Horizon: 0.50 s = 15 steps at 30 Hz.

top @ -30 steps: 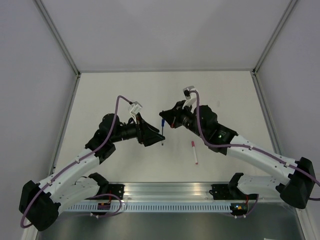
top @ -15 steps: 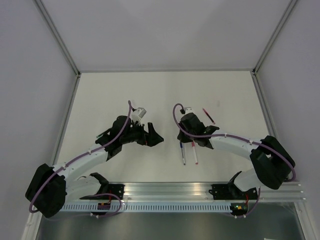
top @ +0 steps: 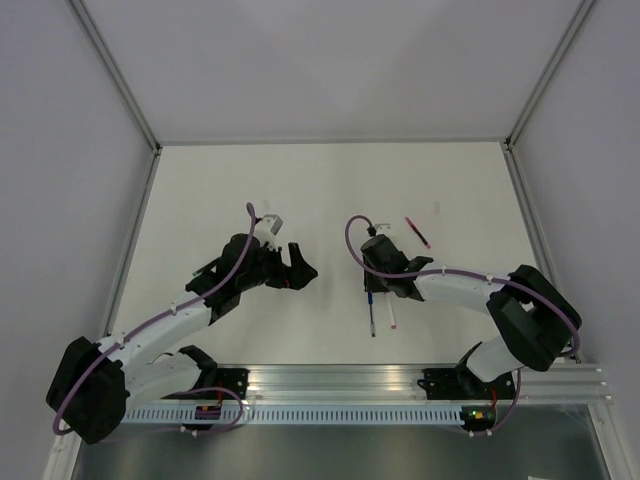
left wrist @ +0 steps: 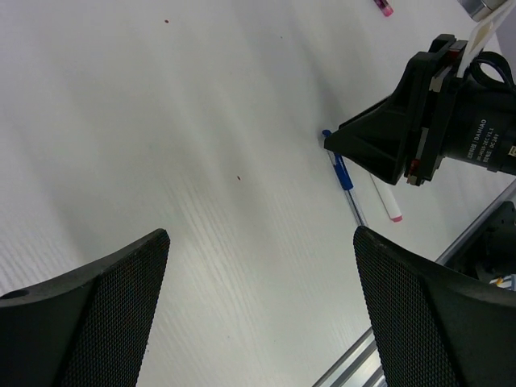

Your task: Insert the pens into the pen caps

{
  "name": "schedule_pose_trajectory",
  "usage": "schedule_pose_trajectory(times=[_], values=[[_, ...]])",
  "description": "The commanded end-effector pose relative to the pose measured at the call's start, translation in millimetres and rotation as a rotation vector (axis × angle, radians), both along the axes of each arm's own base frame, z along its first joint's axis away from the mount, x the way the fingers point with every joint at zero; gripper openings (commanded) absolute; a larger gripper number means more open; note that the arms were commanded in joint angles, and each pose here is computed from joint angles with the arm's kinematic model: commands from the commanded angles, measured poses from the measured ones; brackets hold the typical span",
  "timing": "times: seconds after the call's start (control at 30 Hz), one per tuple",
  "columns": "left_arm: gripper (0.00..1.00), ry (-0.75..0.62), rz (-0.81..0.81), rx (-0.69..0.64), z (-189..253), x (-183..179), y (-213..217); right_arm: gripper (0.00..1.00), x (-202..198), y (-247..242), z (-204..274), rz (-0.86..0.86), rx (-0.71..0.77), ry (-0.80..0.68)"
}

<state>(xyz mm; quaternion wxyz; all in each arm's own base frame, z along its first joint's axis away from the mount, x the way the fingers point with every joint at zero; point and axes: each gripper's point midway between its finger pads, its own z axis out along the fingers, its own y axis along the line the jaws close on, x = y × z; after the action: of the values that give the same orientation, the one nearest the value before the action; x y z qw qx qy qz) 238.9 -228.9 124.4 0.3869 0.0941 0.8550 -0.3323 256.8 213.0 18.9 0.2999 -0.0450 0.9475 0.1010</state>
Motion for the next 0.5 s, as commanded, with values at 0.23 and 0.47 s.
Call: schedule_pose_trajectory(times=[0.23,0.47], values=[[1.0,-0.069,0.059,0.033,7,2,18,0.49,60,-11,86,-0.027,-0.145,-0.202],[1.0,-0.126,0.064,0.006,20,1,21,0.49,147,-60,102,0.11,-0.243,-0.121]])
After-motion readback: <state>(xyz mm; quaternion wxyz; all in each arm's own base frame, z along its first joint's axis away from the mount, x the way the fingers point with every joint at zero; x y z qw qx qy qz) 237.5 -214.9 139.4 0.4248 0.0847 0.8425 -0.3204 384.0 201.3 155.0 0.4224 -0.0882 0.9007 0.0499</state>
